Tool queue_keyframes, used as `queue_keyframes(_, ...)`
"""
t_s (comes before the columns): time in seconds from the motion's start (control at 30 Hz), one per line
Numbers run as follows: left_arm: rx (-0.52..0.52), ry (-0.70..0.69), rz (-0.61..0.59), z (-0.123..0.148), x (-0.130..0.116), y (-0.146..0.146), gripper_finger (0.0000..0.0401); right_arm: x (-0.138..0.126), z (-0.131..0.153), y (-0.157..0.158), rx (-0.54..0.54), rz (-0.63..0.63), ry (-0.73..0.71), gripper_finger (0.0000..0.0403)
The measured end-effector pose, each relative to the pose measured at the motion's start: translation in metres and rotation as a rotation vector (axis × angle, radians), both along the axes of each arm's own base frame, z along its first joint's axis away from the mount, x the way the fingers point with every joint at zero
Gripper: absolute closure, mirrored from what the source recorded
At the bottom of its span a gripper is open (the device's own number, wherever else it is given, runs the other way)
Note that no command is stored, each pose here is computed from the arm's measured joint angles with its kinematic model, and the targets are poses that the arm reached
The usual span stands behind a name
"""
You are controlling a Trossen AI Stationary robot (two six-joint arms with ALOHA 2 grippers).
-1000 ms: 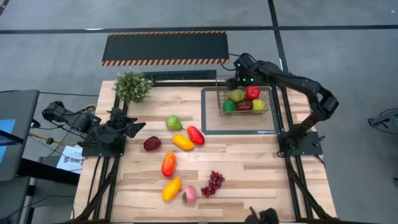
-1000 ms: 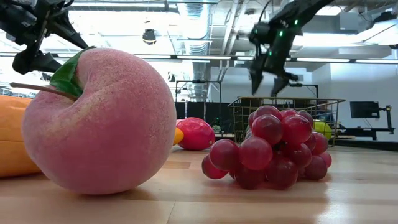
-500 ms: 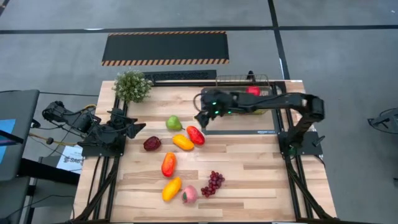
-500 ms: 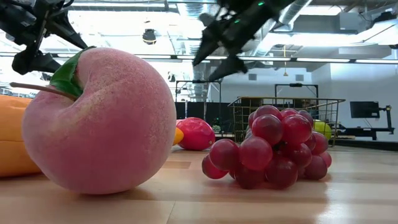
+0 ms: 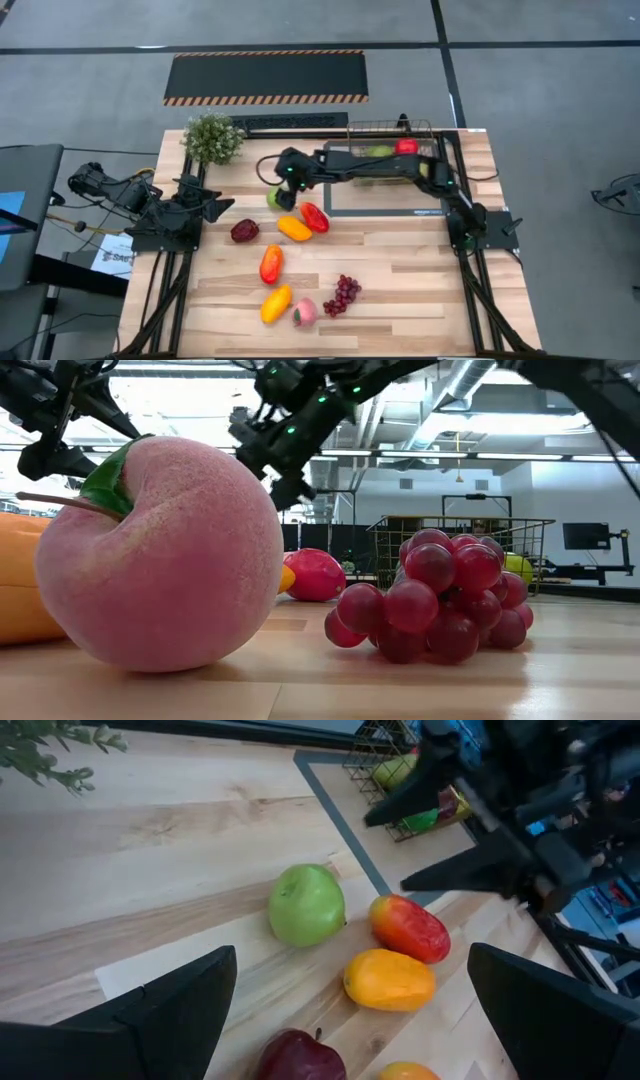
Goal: Build produce basket
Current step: Put the green pear into the gold wire basket
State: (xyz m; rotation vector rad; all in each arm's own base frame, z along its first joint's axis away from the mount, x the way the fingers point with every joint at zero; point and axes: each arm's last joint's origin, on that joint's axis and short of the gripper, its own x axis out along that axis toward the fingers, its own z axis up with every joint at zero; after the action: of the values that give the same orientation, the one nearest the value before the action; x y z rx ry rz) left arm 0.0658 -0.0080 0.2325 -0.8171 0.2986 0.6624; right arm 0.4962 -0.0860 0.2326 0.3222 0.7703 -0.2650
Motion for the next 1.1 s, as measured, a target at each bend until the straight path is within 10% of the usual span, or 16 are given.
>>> queue_keyframes(0.77,0.001,-0.003,0.005,0.0,0.0,0.0,0.0016,0.04,-0.076,-0.018,-0.004,0.037,0.129,0.0043)
queue_keyframes(1.1,0.001,-0.003,0.006,0.0,0.0,0.0,0.0016,0.036,-0.081,-0.014,0.038,0.007,0.182,0.0118)
